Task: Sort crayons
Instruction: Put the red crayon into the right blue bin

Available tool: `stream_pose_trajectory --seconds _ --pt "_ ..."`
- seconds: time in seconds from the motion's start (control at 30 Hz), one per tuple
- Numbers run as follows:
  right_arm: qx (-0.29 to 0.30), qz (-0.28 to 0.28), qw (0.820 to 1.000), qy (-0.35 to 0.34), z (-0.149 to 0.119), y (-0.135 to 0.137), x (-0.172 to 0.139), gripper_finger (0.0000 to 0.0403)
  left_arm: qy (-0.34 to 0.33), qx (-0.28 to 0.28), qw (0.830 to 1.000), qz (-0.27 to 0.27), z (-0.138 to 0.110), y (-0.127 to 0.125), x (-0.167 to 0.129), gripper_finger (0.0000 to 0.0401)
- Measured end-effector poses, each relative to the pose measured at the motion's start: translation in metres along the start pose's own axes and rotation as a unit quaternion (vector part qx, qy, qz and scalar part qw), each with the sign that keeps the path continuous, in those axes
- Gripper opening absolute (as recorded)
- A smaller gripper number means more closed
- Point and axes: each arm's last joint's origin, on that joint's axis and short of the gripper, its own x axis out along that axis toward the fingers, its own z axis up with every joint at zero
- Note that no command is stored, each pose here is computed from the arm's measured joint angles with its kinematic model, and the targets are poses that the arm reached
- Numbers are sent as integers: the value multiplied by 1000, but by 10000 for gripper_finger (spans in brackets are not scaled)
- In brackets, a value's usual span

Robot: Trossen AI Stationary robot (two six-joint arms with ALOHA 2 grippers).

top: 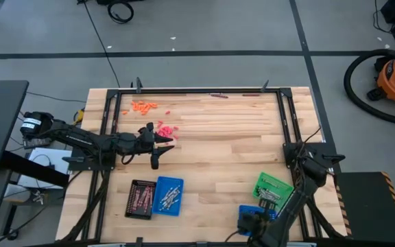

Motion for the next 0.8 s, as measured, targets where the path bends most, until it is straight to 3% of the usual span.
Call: stream_pose_trajectory --seconds 0.13,0.63,0.8 --pt "0 -17 1000 14 -5 1 14 37 0 0 1000 0 0 0 0 149" --pt "-50 34 998 15 1 13 49 41 0 2 1000 0 0 0 0 149" --pt "-45 21 999 20 0 11 54 45 1 2 1000 0 0 0 0 149"
